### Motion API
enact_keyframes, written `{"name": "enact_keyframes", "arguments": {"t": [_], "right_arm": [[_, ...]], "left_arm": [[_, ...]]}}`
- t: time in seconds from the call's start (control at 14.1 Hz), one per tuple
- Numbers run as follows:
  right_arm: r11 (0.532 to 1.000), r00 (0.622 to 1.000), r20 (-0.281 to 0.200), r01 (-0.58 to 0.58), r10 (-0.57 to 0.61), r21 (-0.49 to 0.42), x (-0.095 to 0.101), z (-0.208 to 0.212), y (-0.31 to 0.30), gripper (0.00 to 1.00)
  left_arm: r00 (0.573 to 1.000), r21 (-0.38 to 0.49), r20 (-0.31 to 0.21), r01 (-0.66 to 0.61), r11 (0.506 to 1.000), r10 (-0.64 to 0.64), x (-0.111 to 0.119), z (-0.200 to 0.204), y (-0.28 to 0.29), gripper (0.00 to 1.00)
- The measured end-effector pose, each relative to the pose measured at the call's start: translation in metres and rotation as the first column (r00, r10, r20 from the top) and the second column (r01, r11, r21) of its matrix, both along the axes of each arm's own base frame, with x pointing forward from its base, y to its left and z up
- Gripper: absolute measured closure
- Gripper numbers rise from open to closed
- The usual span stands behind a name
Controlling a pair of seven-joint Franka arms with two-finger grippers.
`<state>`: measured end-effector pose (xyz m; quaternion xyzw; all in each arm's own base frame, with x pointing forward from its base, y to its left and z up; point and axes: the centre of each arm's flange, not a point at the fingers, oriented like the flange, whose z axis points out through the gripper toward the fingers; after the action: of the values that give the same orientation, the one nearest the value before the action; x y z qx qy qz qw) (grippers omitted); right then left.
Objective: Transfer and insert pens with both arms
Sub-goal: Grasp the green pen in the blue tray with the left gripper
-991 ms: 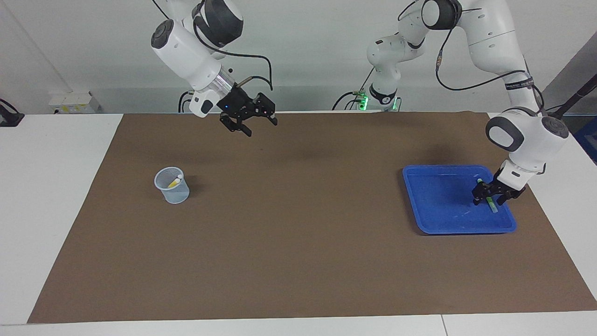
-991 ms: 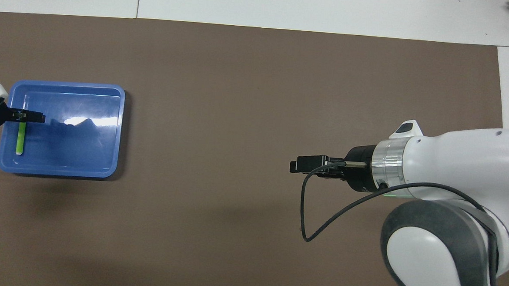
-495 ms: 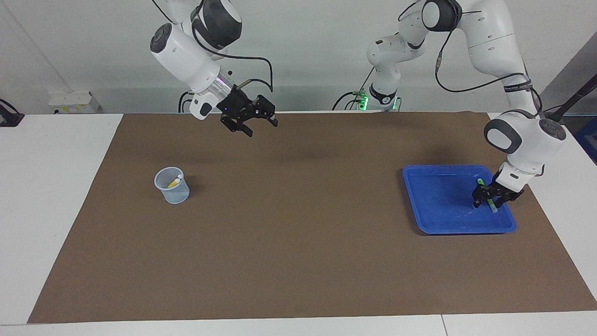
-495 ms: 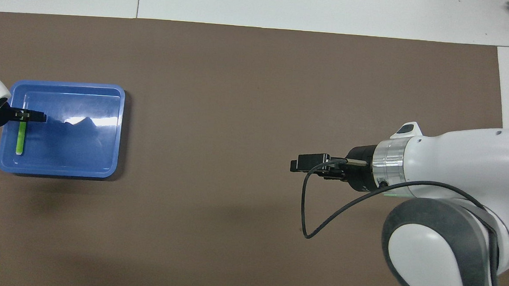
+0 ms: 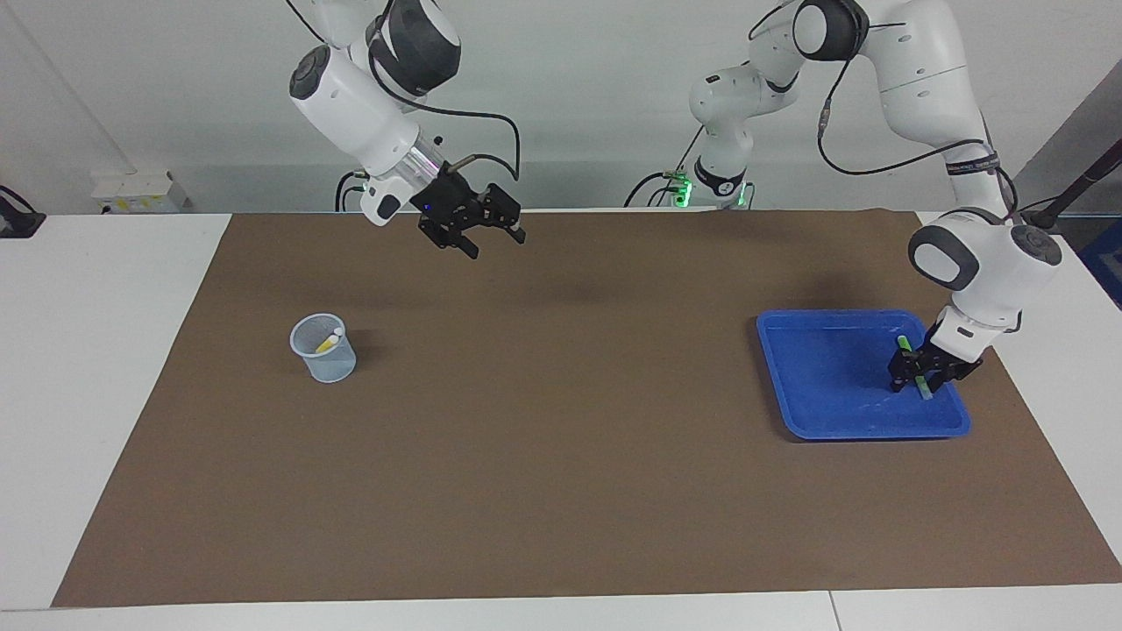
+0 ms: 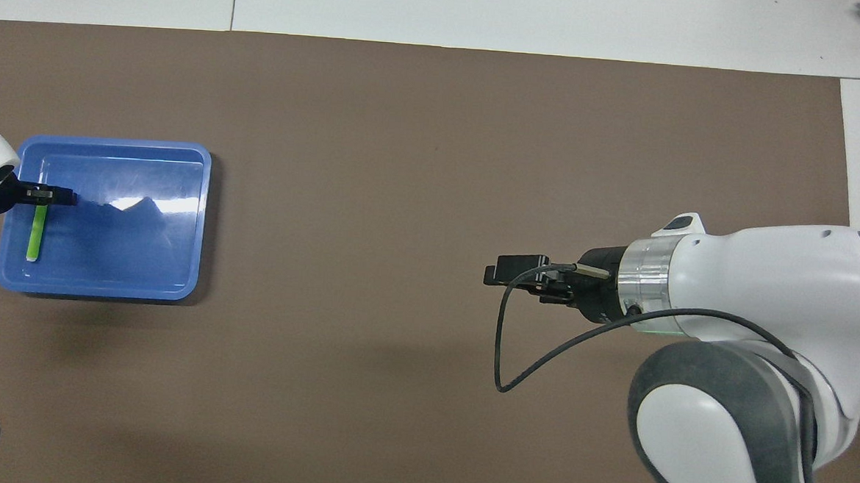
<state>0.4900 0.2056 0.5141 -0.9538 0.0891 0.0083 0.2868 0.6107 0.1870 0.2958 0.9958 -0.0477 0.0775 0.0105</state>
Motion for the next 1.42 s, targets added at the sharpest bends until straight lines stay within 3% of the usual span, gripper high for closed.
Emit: {"name": "enact_keyframes", "arguments": {"t": [0.07, 0.14, 0.21, 0.28, 0.42, 0.5, 1.42], "right_arm": [[1.0, 1.0, -0.002, 0.001, -0.001, -0.001, 0.0, -0.002, 0.0, 0.0], [1.0, 1.0, -0.004, 0.001, -0.001, -0.002, -0.001, -0.003, 0.0, 0.0], [1.0, 1.0, -0.006, 0.004, -0.004, -0.003, -0.001, -0.004, 0.0, 0.0], [1.0, 1.0, -0.008, 0.013, -0.013, -0.003, -0.001, -0.005, -0.001, 0.0], [1.0, 1.0, -0.009, 0.025, -0.025, -0.003, 0.0, -0.006, -0.001, 0.0], [1.0, 1.0, -0.01, 0.026, -0.026, -0.004, 0.0, -0.006, -0.001, 0.0], [0.999, 0.998, -0.028, 0.048, -0.048, -0.004, -0.003, -0.009, 0.005, 0.0]], "left_arm": [[1.0, 0.0, 0.002, 0.001, 1.0, -0.001, 0.0, 0.001, 0.0, 0.49], [1.0, 0.0, 0.003, 0.001, 1.0, -0.001, 0.001, 0.001, -0.001, 0.49], [1.0, 0.0, 0.005, 0.002, 1.0, -0.002, 0.001, 0.001, -0.001, 0.56], [1.0, 0.001, 0.008, 0.004, 1.0, -0.004, 0.002, 0.002, -0.002, 0.67], [1.0, 0.002, 0.01, 0.005, 1.0, -0.005, 0.002, 0.002, -0.003, 0.7], [1.0, 0.003, 0.013, 0.005, 1.0, -0.005, 0.003, 0.003, -0.003, 0.79], [0.996, -0.057, 0.032, -0.086, 0.995, 0.088, 0.007, 0.005, -0.011, 0.83]]}}
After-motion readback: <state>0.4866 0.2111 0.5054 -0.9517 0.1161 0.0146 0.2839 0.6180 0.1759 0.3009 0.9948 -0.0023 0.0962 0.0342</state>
